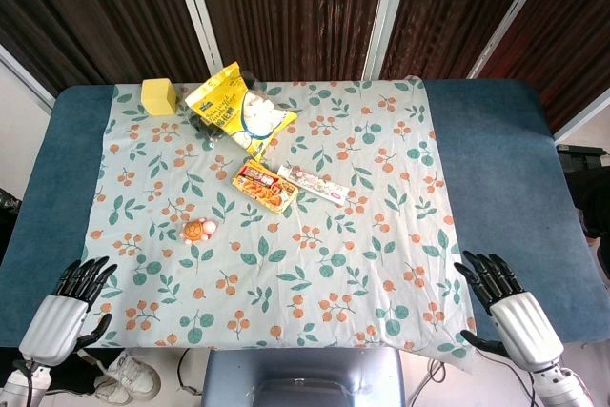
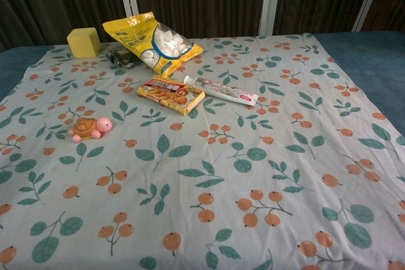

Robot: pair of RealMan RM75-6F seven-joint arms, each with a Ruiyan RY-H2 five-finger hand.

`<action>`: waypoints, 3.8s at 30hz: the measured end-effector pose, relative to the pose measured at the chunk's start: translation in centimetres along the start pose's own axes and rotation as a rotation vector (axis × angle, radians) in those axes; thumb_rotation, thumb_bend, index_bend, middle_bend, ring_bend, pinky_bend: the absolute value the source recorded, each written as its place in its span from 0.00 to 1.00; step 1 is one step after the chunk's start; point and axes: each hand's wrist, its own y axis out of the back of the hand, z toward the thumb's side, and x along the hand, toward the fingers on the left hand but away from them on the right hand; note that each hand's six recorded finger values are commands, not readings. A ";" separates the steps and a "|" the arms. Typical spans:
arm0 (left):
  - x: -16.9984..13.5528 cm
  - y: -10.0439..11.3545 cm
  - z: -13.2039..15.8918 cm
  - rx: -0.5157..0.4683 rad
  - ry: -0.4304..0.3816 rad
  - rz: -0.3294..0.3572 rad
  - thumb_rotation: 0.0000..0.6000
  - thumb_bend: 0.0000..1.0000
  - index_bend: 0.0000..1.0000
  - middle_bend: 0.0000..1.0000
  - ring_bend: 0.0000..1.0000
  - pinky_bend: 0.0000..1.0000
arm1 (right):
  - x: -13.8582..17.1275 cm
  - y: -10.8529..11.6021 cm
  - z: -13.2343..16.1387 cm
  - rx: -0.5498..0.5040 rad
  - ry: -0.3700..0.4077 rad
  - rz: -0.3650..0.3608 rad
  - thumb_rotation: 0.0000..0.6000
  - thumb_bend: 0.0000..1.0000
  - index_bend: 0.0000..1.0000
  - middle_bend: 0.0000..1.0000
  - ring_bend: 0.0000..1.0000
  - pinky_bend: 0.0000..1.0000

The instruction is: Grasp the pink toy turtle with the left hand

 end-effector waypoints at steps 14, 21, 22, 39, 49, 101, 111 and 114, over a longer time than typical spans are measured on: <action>4.4 -2.1 1.6 0.012 -0.060 -0.039 1.00 0.39 0.00 0.04 0.33 0.53 | -0.3 0.0 0.4 -0.009 0.017 -0.002 1.00 0.12 0.00 0.00 0.00 0.00; 11.5 -3.7 4.0 0.012 -0.084 -0.028 1.00 0.38 0.09 0.15 0.85 0.99 | -0.9 -0.3 0.5 -0.010 0.011 0.003 1.00 0.12 0.00 0.00 0.00 0.00; 13.0 -4.1 4.3 0.011 -0.081 -0.022 1.00 0.38 0.10 0.16 0.89 1.00 | -1.0 -0.4 0.4 -0.011 0.010 0.006 1.00 0.12 0.00 0.00 0.00 0.00; 20.9 -8.4 6.8 0.110 -0.028 -0.016 1.00 0.38 0.27 0.28 0.97 1.00 | -1.4 -0.1 0.0 -0.017 -0.007 -0.004 1.00 0.12 0.00 0.00 0.00 0.00; 21.4 -9.0 6.9 0.159 -0.022 -0.003 1.00 0.39 0.46 0.48 0.97 1.00 | -1.2 0.2 0.0 -0.022 -0.002 -0.011 1.00 0.12 0.00 0.00 0.00 0.00; 20.8 -9.4 7.2 0.162 -0.060 0.012 1.00 0.41 0.53 0.55 1.00 1.00 | -1.1 0.2 0.0 -0.021 -0.001 -0.010 1.00 0.12 0.00 0.00 0.00 0.00; 21.0 -8.4 7.5 0.120 -0.068 0.099 1.00 0.41 0.88 0.90 1.00 1.00 | -1.1 0.2 0.1 -0.020 0.000 -0.009 1.00 0.12 0.00 0.00 0.00 0.00; 21.0 -8.4 7.4 0.124 -0.070 0.110 1.00 0.41 0.88 0.90 1.00 1.00 | -1.1 0.2 0.1 -0.020 0.000 -0.007 1.00 0.12 0.00 0.00 0.00 0.00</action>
